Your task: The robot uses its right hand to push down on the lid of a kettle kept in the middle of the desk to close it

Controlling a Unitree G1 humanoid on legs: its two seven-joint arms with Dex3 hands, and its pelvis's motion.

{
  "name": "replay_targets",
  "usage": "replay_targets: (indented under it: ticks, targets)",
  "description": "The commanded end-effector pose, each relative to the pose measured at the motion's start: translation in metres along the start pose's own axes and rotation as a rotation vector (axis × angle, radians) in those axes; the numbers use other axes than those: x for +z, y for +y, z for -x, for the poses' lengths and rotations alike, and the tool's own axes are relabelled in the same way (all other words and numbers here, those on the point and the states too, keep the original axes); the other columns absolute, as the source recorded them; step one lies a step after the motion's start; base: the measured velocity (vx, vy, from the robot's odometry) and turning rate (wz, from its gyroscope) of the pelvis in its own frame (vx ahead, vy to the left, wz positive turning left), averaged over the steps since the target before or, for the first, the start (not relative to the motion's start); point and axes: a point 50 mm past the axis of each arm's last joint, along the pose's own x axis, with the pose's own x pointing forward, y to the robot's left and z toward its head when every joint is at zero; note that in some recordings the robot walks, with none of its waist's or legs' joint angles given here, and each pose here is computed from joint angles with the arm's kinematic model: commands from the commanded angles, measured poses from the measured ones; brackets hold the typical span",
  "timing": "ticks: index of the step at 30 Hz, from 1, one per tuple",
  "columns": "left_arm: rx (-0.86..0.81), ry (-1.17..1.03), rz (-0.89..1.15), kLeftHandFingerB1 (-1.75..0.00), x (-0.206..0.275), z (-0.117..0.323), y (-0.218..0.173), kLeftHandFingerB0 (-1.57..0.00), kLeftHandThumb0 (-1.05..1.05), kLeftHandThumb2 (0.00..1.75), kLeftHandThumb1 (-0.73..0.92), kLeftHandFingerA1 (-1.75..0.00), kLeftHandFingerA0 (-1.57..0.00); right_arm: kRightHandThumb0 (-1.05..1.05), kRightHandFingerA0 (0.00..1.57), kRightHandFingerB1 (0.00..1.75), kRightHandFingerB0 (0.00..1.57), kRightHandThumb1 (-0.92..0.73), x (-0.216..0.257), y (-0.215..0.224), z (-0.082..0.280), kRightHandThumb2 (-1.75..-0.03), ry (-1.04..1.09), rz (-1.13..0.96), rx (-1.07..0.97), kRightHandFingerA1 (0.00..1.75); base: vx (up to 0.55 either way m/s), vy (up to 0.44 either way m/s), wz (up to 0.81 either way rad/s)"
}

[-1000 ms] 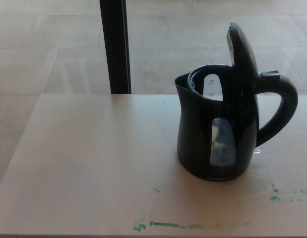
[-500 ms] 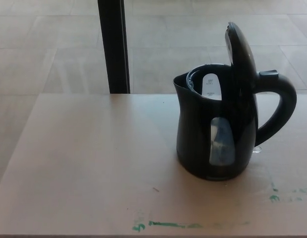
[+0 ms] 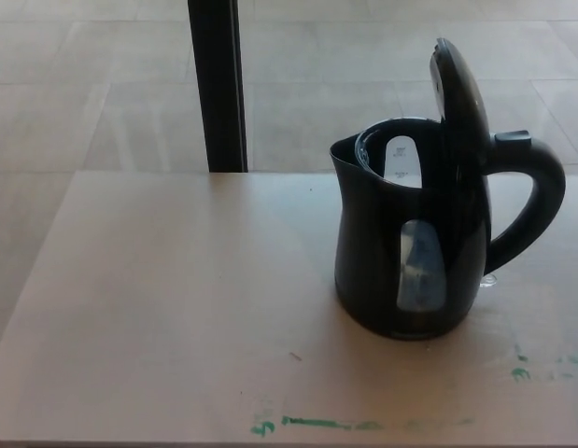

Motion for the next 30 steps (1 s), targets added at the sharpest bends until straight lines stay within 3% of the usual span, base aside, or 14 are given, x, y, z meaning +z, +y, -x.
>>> replay_targets:
  ticks: [1,5,6,9,10,11,12,14,15,18,19,20,21,30]
  targets:
    - [0.004,-0.010,0.010,-0.35,0.004,0.004,0.009,-0.33,-0.63,0.61,0.70,-0.50,-0.47,-0.86,0.16,0.36,0.08,-0.64,0.026,0.021,-0.031,-1.02,0.016,0.115,0.143,0.50,0.00,0.000,0.00]
    - [0.013,0.003,0.025,-0.35,0.002,0.003,0.008,-0.36,-0.66,0.60,0.68,-0.50,-0.50,-0.88,0.13,0.36,0.08,-0.63,0.046,0.039,-0.050,-1.02,-0.003,0.132,0.212,0.49,0.00,0.000,0.00]
    - [0.014,0.002,0.031,-0.50,0.002,0.003,0.008,-0.32,-0.67,0.91,0.53,-0.61,-0.45,-0.87,0.15,0.38,0.07,-0.63,0.048,0.040,-0.052,-1.02,-0.005,0.135,0.214,0.49,0.00,0.000,0.00]
    - [0.012,0.000,0.050,-0.36,0.002,0.004,0.009,-0.39,-0.65,0.60,0.67,-0.54,-0.50,-0.85,0.16,0.35,0.07,-0.63,0.058,0.047,-0.062,-1.03,-0.005,0.194,0.250,0.50,0.00,0.000,0.00]
    - [0.015,-0.007,0.033,-0.38,0.003,0.004,0.009,-0.42,-0.66,0.60,0.67,-0.55,-0.50,-0.86,0.23,0.27,0.13,-0.82,0.061,0.052,-0.068,-0.66,-0.020,0.234,0.264,0.41,0.00,0.000,0.00]
    - [0.016,-0.006,0.033,-0.51,0.003,0.004,0.009,-0.35,-0.68,0.91,0.54,-0.64,-0.50,-0.85,0.20,0.37,0.07,-0.64,0.062,0.055,-0.070,-1.03,-0.029,0.239,0.270,0.52,0.00,0.000,0.00]
    - [0.015,-0.009,0.033,-0.50,0.004,0.004,0.010,-0.33,-0.69,0.91,0.56,-0.63,-0.48,-0.85,0.26,0.28,0.15,-0.81,0.063,0.057,-0.073,-0.65,-0.031,0.237,0.277,0.41,0.00,0.000,0.00]
    - [0.011,-0.010,0.026,-0.49,0.005,0.004,0.010,-0.29,-0.64,0.91,0.55,-0.61,-0.45,-0.84,0.20,0.40,0.08,-0.62,0.064,0.060,-0.076,-1.01,-0.023,0.238,0.282,0.51,0.00,0.000,0.00]
    - [0.004,-0.001,0.037,-0.36,0.004,0.004,0.010,-0.36,-0.64,0.61,0.68,-0.50,-0.49,-0.84,0.20,0.41,0.08,-0.61,0.066,0.065,-0.082,-0.99,-0.015,0.234,0.297,0.51,0.00,0.000,0.00]
    - [0.001,-0.008,0.023,-0.36,0.004,0.004,0.010,-0.36,-0.66,0.60,0.69,-0.51,-0.49,-0.83,0.21,0.41,0.09,-0.59,0.067,0.071,-0.090,-0.98,-0.007,0.226,0.316,0.51,0.00,0.000,0.00]
    - [0.005,-0.008,0.030,-0.36,0.004,0.004,0.010,-0.37,-0.65,0.60,0.68,-0.53,-0.49,-0.83,0.27,0.29,0.18,-0.75,0.068,0.075,-0.093,-0.63,-0.002,0.226,0.326,0.42,0.00,0.000,0.00]
    - [0.009,-0.006,0.031,-0.36,0.004,0.004,0.010,-0.37,-0.65,0.60,0.68,-0.52,-0.50,-0.84,0.21,0.42,0.10,-0.60,0.068,0.077,-0.095,-0.99,0.001,0.245,0.331,0.51,0.00,0.000,0.00]
    - [0.016,-0.003,0.022,-0.37,0.004,0.004,0.010,-0.39,-0.64,0.61,0.68,-0.51,-0.50,-0.83,0.28,0.27,0.17,-0.77,0.069,0.081,-0.098,-0.64,0.005,0.288,0.342,0.41,0.00,0.000,0.00]
    - [0.014,0.001,0.013,-0.36,0.003,0.007,0.015,-0.37,-0.66,0.61,0.68,-0.54,-0.52,-0.79,0.27,0.29,0.20,-0.75,0.066,0.118,-0.101,-0.63,0.008,0.421,0.446,0.42,0.00,0.000,0.00]
